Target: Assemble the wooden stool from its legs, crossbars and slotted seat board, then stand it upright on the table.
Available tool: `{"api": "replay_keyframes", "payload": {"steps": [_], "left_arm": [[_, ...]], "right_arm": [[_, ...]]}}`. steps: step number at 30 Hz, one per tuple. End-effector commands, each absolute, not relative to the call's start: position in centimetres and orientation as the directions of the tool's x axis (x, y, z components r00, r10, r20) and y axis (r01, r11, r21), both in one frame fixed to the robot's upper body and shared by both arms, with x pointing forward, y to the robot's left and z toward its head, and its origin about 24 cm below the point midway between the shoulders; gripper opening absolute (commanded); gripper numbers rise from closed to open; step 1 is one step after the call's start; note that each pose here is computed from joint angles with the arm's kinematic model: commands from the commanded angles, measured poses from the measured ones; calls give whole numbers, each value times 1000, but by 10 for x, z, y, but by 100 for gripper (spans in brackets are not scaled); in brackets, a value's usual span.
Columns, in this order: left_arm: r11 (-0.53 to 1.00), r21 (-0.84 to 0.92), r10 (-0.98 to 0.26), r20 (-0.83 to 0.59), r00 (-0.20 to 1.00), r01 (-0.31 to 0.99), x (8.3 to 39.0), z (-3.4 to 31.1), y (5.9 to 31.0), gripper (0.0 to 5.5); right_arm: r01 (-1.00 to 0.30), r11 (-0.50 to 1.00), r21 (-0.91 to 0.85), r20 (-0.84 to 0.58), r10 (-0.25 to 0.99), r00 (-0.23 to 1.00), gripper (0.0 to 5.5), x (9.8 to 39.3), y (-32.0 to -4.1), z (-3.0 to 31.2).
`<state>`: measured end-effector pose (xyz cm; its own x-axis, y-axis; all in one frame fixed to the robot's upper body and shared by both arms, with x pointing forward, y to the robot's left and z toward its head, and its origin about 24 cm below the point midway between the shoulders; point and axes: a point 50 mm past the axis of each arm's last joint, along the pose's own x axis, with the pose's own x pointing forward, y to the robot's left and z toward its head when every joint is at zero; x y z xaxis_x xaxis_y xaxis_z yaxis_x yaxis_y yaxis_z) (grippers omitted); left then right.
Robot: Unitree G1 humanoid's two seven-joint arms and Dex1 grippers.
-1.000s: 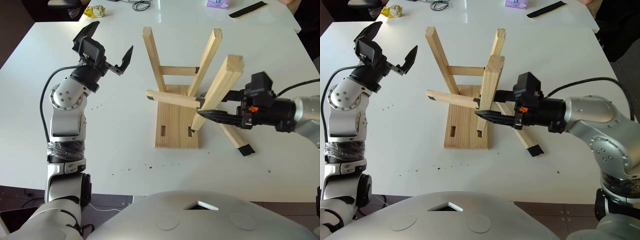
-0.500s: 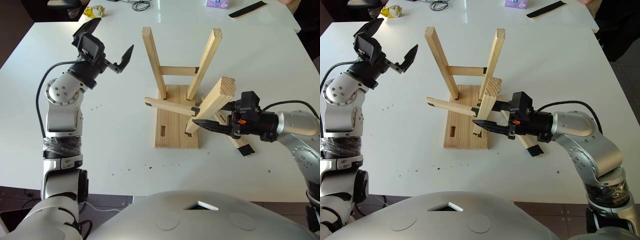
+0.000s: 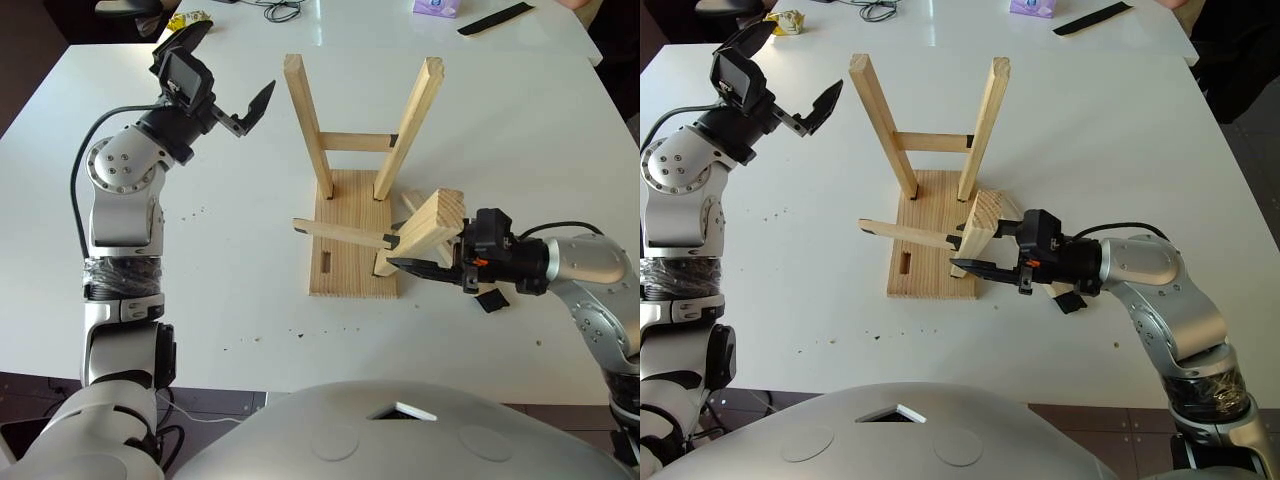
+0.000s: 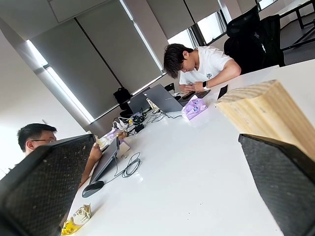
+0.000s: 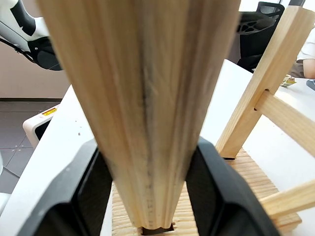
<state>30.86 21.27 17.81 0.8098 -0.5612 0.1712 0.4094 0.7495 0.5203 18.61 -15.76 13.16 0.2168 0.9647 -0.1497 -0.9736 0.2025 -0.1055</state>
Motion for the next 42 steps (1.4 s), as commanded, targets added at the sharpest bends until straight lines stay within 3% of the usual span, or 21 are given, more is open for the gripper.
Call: {"api": "replay_keyframes", "payload": {"steps": [1, 24, 42], "left_arm": [[742, 529, -568, 172, 805, 411, 307, 179, 211, 540], [703, 533, -619, 132, 775, 471, 310, 177, 210, 540], [709, 534, -610, 138, 780, 460, 309, 177, 210, 540]], "right_arm": [[-972, 205, -115, -202, 953, 225, 204, 188, -161, 126], [-974, 204, -99, -253, 941, 223, 204, 187, -176, 118], [-965, 238, -108, -228, 939, 257, 204, 193, -182, 131]]}}
